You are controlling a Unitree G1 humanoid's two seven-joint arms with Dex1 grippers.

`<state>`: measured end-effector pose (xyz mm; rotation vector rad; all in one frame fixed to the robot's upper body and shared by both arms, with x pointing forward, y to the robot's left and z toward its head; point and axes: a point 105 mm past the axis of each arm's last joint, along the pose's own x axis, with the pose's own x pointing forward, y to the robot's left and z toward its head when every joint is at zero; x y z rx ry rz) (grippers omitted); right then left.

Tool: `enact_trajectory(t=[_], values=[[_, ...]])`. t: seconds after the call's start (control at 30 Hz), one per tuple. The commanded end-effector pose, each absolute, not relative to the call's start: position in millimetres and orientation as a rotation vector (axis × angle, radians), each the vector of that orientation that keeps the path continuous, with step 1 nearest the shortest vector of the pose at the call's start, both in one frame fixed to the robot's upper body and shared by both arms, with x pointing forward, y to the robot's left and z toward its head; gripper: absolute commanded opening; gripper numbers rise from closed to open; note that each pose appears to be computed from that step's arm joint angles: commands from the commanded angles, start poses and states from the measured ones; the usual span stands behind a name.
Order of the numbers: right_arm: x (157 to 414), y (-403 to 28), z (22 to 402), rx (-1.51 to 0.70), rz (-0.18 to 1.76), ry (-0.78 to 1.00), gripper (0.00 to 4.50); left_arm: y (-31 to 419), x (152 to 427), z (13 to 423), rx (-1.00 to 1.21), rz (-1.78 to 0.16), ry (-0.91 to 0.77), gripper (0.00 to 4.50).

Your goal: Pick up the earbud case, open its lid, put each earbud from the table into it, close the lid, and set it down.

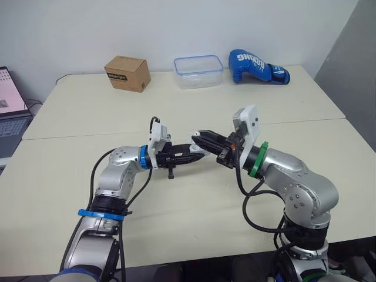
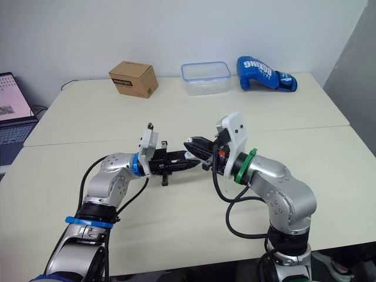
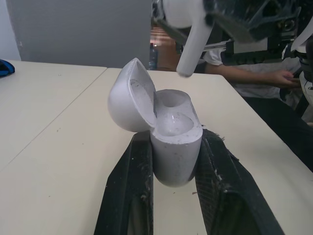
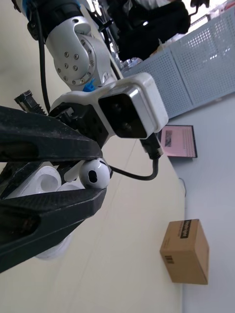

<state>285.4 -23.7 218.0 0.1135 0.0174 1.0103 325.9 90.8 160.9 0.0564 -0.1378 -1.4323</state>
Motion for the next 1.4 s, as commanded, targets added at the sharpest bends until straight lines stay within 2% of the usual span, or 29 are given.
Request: enact_trajectory(t=[0.03,0.5,0.8,1.13,1.4], values=[[280,-18,227,0.099,1.010,-0.009,0.42,88,327,173,0.076,-1.435,-0.186,0.75],[287,-14,218,0.096,0.958,0.044,0.42,88,325,179,0.065,-1.425,-0.202,0.75],[287,-10,214,0.091,0.917,0.081,0.42,81,329,195,0.086,-1.334,-0.337,0.75],[284,-14,207,0.104,0.870,0.154,0.42,80,328,200,0.075,-1.306,-0.373,0.75],[286,-18,211,0.072,0.857,0.139,3.25,78,326,200,0.064,-1.319,-0.371,0.75]])
